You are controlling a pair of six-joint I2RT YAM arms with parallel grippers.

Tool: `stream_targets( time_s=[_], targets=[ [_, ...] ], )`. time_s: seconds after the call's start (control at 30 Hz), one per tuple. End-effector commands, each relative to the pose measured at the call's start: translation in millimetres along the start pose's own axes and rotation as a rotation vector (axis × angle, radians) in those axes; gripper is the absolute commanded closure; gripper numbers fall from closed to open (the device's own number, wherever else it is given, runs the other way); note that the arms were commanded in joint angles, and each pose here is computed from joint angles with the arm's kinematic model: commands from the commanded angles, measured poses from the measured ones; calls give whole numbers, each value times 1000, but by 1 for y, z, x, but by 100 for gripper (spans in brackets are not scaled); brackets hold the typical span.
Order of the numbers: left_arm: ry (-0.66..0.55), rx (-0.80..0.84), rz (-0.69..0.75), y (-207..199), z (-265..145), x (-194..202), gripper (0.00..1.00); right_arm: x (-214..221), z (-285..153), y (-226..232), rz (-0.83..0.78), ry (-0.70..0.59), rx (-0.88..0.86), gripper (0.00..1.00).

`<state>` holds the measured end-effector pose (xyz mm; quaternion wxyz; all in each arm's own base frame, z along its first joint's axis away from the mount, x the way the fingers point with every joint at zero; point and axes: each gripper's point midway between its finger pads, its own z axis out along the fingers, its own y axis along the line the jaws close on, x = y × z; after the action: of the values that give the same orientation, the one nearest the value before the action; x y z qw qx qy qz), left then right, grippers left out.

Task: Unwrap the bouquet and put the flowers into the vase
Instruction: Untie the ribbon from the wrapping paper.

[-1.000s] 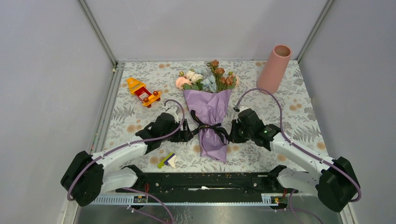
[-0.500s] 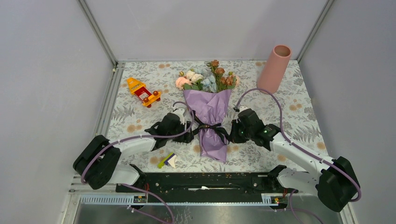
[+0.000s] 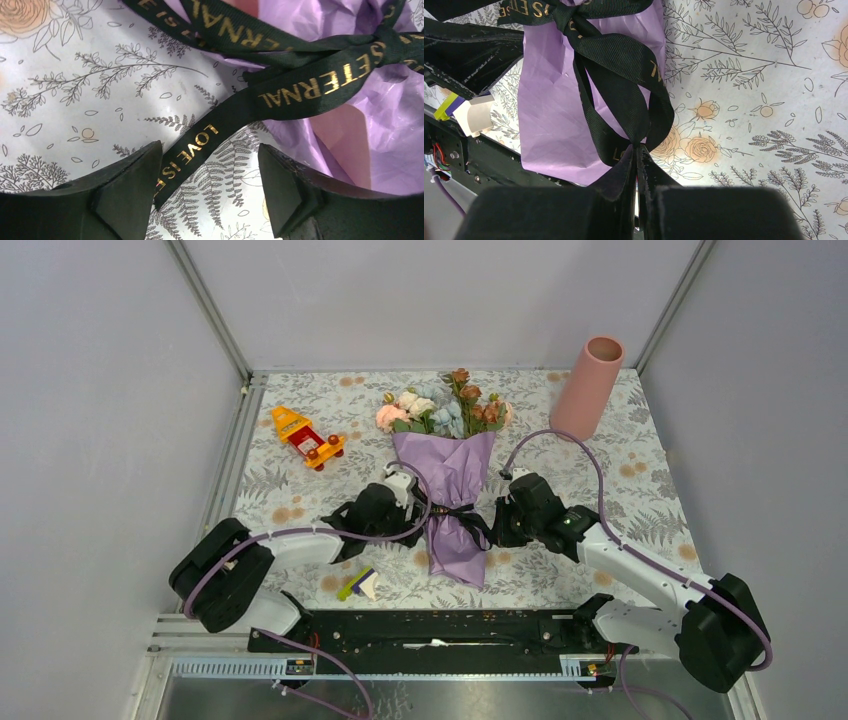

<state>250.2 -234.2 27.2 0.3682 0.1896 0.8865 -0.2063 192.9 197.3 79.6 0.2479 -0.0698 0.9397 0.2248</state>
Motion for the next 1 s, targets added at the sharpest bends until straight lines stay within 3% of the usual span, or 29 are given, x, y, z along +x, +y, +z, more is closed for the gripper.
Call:
stream_targets(
  time_s=[0.0,0.3,0.5,0.97],
  targets=[
    [-132,1,86,-7,0,-32,24,-11,-3,6,4,-33,-21,96],
    [-136,15,141,-10,1,-33,25,-10,-3,7,10,-31,-23,96],
    [-126,70,189,-20,6,-35,37,-10,-4,6,12,-37,-24,97],
    [-123,100,239,-27,18,-38,32,-9,-4,7,20,-34,-25,97]
  ],
)
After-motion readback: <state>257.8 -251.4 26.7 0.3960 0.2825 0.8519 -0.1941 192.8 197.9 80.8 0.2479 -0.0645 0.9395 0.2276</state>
